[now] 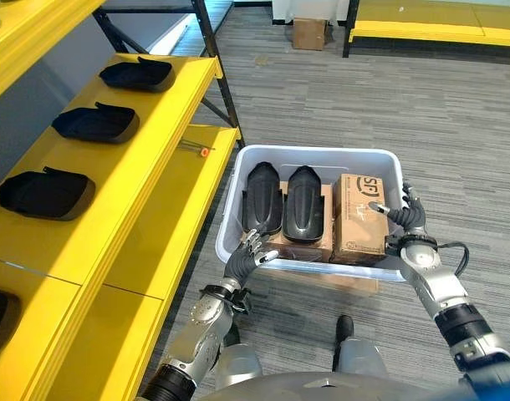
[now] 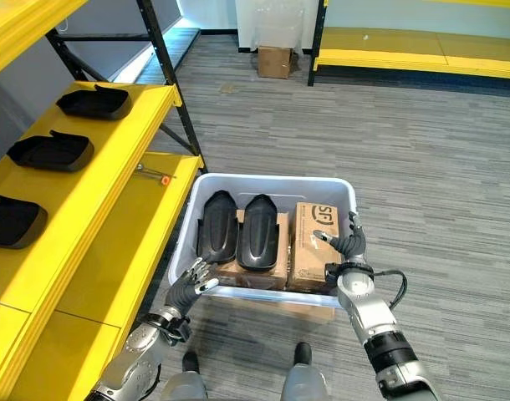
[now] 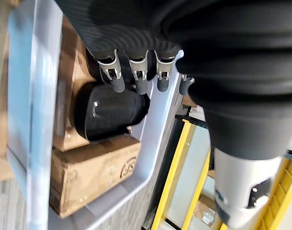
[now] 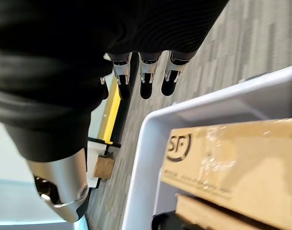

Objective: Move parts from the plastic box to the shelf.

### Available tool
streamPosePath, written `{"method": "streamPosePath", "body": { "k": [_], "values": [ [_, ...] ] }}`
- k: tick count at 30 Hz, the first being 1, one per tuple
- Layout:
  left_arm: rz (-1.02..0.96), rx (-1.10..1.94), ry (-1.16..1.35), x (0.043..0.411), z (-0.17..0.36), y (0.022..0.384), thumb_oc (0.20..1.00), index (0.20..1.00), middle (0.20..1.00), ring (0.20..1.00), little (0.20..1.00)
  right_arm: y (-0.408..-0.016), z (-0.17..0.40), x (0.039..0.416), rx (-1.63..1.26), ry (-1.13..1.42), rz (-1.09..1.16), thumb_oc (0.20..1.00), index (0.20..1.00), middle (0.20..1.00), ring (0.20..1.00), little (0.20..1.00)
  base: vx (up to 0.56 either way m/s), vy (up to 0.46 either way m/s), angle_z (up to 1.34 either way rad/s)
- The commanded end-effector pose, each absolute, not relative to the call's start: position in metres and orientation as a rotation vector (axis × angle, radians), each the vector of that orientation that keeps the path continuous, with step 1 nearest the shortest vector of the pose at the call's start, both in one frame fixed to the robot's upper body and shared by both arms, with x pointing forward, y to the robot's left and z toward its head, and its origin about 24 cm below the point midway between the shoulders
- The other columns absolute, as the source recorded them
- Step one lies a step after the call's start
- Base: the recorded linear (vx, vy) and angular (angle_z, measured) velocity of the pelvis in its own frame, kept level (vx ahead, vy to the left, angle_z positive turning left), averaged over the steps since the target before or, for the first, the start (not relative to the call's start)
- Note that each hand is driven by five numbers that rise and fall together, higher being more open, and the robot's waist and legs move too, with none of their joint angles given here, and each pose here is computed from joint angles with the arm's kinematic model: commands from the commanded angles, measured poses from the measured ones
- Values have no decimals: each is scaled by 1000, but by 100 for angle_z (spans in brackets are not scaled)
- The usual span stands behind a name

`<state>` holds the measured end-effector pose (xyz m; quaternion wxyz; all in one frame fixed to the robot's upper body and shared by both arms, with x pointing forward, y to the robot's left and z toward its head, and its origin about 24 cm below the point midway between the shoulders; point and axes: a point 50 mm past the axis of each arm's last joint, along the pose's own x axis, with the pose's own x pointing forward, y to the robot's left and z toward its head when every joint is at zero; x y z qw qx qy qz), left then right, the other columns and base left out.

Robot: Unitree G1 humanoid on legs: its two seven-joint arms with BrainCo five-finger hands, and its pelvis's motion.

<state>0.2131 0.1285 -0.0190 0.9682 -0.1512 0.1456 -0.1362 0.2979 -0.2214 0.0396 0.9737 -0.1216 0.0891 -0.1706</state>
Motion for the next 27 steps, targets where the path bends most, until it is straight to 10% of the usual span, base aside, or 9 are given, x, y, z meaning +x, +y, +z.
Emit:
{"method": "streamPosePath", "body": {
  "k": [1, 27],
  "values": [
    [-301, -267, 199, 228, 2, 142, 1000, 1000, 1000, 1000, 1000, -191, 84, 325, -160, -15, -277, 1000, 1000, 1000, 1000, 1000, -23, 69, 5],
    [-428, -374, 96, 252, 42, 108, 1000, 1000, 1000, 1000, 1000, -187, 165, 373, -169, -171, -446, 1000, 1000, 1000, 1000, 1000, -65, 57, 5]
  ]
}}
